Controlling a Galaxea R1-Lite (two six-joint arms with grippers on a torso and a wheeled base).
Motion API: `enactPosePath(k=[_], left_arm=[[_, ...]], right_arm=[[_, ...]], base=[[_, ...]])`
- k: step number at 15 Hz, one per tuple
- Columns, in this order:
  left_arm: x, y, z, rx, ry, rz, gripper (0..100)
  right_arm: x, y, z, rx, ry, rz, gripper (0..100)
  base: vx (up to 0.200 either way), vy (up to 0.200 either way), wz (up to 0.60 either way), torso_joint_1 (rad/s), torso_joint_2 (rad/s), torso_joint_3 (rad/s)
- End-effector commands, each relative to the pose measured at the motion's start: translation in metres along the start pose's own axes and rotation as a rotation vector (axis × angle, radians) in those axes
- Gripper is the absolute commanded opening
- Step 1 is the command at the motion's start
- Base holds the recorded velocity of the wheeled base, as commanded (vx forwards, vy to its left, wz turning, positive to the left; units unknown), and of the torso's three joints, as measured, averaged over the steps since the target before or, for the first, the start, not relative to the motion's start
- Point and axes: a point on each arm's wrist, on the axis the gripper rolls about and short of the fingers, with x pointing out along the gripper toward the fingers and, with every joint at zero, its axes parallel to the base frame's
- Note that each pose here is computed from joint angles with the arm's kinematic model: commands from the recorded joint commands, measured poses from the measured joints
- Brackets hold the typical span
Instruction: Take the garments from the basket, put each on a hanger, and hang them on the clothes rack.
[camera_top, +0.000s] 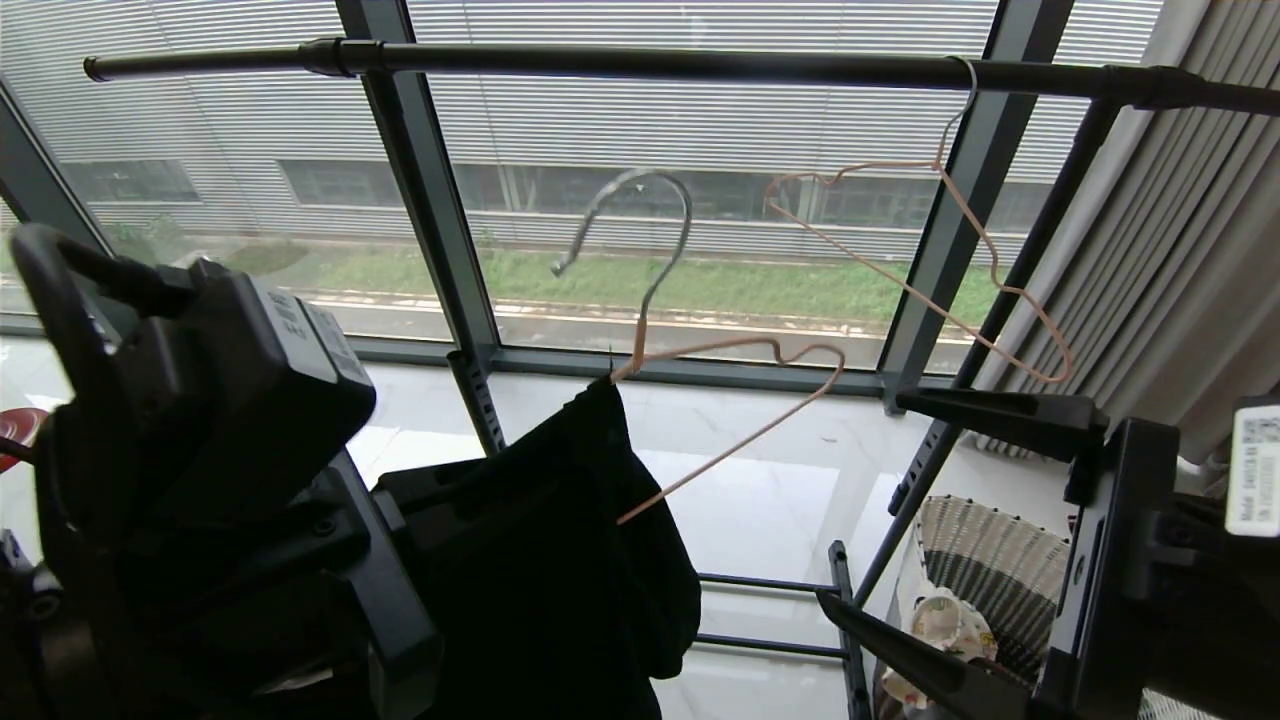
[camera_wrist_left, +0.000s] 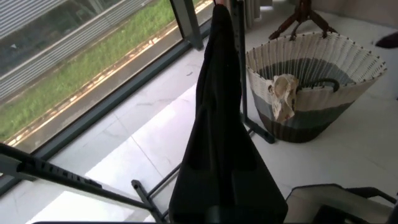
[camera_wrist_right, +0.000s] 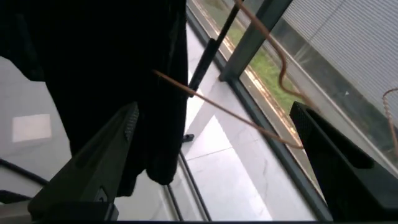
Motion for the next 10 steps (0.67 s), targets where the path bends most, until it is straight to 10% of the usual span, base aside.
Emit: enactPosePath(k=[1, 4, 10], left_arm=[[-0.004, 0.004, 0.006, 0.002, -0.047, 0.024, 0], [-0.015, 0.008, 0.015, -0.001, -0.097, 0.043, 0], [-0.021, 0.009, 0.018, 0.024, -0.122, 0.046, 0]], right_arm=[[0.015, 0.012, -0.008, 0.184, 0.054, 0.050, 100], [0.048, 0.021, -0.017, 0.454, 0.129, 0.061, 100], [0.113, 0.026, -0.021, 0.605, 0.115, -0.060, 100]], base=[[0.000, 0.000, 0.00, 0.000, 0.00, 0.000], [0.000, 0.000, 0.00, 0.000, 0.00, 0.000], [0.000, 0.000, 0.00, 0.000, 0.00, 0.000]])
